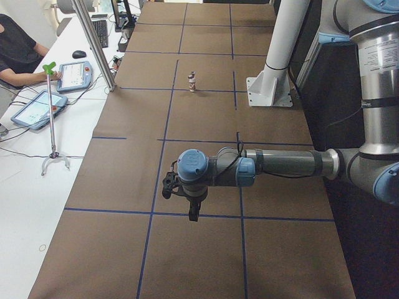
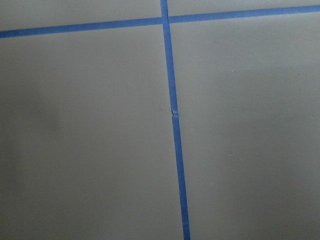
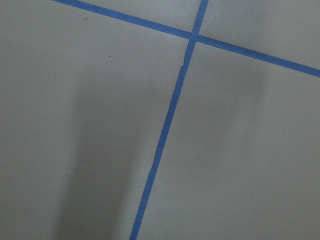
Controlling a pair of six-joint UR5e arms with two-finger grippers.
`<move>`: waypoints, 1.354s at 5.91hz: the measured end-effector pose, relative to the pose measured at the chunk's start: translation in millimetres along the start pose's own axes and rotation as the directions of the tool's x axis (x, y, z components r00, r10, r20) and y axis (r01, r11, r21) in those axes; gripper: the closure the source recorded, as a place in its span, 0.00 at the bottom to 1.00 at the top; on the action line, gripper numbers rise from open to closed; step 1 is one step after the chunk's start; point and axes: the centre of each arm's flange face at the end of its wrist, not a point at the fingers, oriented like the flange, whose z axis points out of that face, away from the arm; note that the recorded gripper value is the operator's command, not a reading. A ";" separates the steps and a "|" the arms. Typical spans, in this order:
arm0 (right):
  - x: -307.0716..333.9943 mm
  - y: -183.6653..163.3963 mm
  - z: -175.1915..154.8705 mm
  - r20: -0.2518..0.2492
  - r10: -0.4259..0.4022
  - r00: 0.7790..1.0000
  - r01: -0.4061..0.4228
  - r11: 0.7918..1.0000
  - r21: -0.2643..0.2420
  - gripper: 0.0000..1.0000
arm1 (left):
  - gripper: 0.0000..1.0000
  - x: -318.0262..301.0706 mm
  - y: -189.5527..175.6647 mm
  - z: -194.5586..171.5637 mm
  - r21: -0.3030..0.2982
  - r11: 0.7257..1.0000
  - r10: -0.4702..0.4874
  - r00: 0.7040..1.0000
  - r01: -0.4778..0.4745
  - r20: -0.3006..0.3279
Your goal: Assemble PPR valve and pipe with both arms
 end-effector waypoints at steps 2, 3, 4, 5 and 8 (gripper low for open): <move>-0.4 0.9 0.2 0.002 0.000 1.000 0.000 1.000 0.000 0.00 | 0.00 -0.7 1.7 1.3 -0.012 1.000 -0.011 1.000 0.011 0.005; -0.4 1.5 0.5 0.004 0.001 1.000 -0.001 1.000 0.000 0.00 | 0.00 -1.4 2.5 2.1 -0.035 0.999 -0.029 0.999 0.030 0.018; -0.3 1.8 0.6 0.004 0.001 1.000 -0.001 1.000 0.000 0.00 | 0.00 -0.7 1.2 -1.3 -0.052 0.998 -0.042 0.998 0.045 0.041; -0.1 2.3 1.0 0.004 -0.001 1.000 0.001 1.000 -0.001 0.00 | 0.00 3.4 -0.8 -8.1 -0.048 0.998 -0.040 0.998 0.043 0.054; -0.9 1.7 0.1 0.003 -0.009 1.000 0.009 1.000 0.001 0.00 | 0.00 13.6 -5.1 -19.9 -0.027 0.999 -0.022 0.998 0.023 0.062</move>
